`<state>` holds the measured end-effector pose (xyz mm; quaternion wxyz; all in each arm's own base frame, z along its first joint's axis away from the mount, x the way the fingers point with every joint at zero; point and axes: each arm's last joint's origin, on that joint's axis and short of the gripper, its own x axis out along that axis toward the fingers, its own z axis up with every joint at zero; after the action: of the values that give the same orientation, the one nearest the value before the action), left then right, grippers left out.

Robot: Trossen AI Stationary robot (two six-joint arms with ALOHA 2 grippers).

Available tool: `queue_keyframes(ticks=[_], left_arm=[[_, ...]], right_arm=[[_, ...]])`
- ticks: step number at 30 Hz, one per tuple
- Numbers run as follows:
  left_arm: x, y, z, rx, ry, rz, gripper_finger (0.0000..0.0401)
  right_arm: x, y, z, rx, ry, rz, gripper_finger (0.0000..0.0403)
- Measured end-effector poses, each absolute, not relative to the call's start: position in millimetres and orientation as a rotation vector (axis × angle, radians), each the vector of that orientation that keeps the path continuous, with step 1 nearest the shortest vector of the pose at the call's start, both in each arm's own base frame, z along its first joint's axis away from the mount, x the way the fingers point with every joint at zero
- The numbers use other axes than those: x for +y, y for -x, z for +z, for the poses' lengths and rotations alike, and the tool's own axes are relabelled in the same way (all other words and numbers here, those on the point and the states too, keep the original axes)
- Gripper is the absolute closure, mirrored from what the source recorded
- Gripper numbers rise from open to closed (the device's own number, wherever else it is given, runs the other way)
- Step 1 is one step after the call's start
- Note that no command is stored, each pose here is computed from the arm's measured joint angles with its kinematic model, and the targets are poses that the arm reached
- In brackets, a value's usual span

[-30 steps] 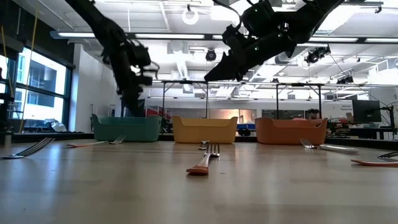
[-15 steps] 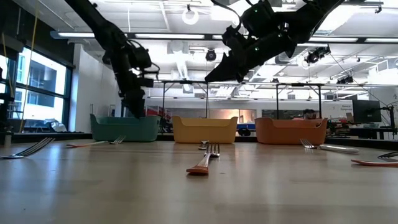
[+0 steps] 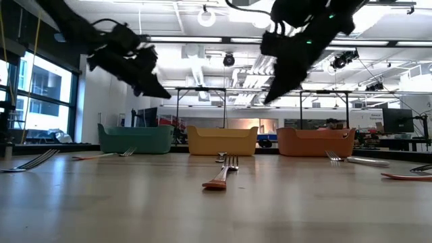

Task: Sort silverware by color (type)
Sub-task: Put the orange fork into the orange bin

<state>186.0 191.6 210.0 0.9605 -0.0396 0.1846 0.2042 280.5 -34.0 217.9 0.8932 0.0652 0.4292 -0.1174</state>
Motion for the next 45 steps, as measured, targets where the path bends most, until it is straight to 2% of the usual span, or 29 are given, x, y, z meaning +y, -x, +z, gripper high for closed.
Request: queue_keyframes(ticks=[7,15,19,22,37,45], left_arm=[[148,-184,188,0.154,0.082,0.289,0.0398],[118,-191,177,0.108,0.098,0.176,0.0400],[108,-197,177,0.110,0.085,0.123,0.0400],[103,-200,179,0.092,0.074,0.095,0.0401],[91,-206,187,0.021,0.025,0.037,0.0401],[91,-207,187,0.022,0.033,0.037,0.0401]], right_arm=[[21,-261,205,1.132,-0.286,-0.247,0.0391],[75,-237,200,1.300,-0.622,-0.359,0.0303],[100,-226,199,1.347,-0.623,-0.345,0.0266],[117,-218,197,1.380,-0.582,-0.281,0.0255],[143,-220,144,1.597,-0.338,-0.231,0.0280],[144,-223,131,1.646,-0.268,-0.222,0.0326]])
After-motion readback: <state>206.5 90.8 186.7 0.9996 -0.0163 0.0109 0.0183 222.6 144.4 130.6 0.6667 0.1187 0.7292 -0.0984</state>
